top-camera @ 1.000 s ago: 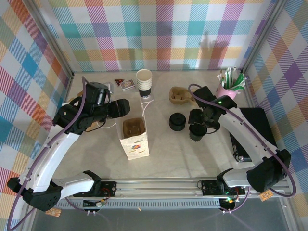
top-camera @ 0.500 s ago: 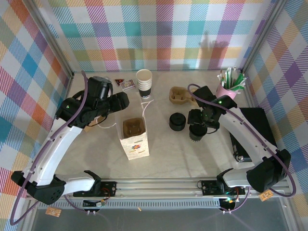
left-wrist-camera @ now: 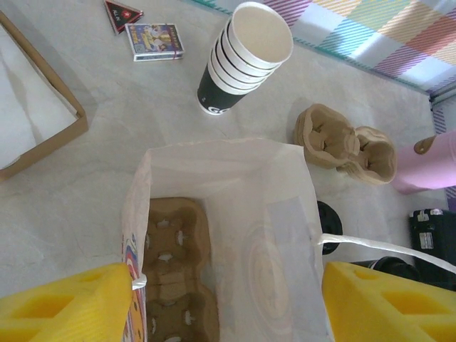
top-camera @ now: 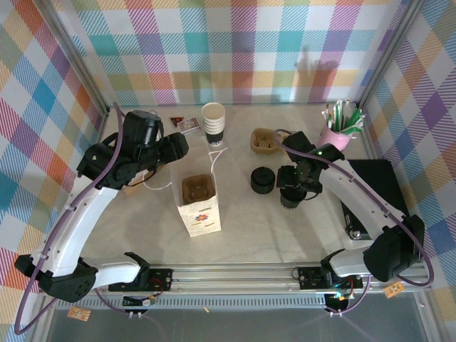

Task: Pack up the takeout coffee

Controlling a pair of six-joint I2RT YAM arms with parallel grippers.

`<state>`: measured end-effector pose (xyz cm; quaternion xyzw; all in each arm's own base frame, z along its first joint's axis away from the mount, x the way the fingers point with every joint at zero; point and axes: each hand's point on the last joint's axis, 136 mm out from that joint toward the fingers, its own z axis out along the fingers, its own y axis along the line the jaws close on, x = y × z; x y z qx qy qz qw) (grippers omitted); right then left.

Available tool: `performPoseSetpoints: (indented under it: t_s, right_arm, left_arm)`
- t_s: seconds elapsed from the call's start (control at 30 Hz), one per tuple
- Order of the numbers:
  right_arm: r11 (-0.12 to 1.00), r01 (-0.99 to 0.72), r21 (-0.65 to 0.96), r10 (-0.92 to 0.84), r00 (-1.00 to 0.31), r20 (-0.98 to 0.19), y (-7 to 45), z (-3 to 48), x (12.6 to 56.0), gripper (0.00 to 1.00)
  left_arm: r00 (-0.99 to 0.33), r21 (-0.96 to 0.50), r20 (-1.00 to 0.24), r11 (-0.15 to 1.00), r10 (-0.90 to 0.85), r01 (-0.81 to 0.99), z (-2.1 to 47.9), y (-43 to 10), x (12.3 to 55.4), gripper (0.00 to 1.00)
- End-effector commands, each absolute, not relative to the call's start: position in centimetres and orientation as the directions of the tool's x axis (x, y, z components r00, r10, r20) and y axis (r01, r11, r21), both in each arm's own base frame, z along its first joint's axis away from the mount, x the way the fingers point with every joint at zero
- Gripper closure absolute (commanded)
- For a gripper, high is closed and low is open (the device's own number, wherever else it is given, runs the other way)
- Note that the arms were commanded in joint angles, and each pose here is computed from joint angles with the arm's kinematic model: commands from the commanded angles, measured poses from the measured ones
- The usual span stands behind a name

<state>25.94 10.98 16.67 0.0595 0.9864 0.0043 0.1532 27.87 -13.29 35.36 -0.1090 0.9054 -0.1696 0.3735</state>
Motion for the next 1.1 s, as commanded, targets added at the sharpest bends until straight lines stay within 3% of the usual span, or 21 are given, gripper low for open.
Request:
performPoseSetpoints:
  t_s: [0.0, 0.67, 1.07]
  right_arm:
    - [0.991, 0.131, 0.017, 0.13, -0.946, -0.296, 11.0, 15.8, 26.0, 0.14]
    - [0.987, 0.161, -0.012, 0.152, -0.951, -0.268, 10.9, 13.3, 26.3, 0.21]
    - [0.999, 0.002, -0.032, -0.006, -0.964, -0.267, 11.9, 12.5, 27.5, 0.27]
  left_arm:
    - [-0.694, -0.378, -0.645, 0.923, -0.319, -0.073, 35.9, -12.9, 27.4, 0.29]
    - [-0.713, -0.372, -0.632, 0.926, -0.304, -0.065, 35.4, -12.9, 26.8, 0.29]
    - [-0.709, -0.377, -0.638, 0.925, -0.301, -0.052, 35.6, -12.7, 26.3, 0.29]
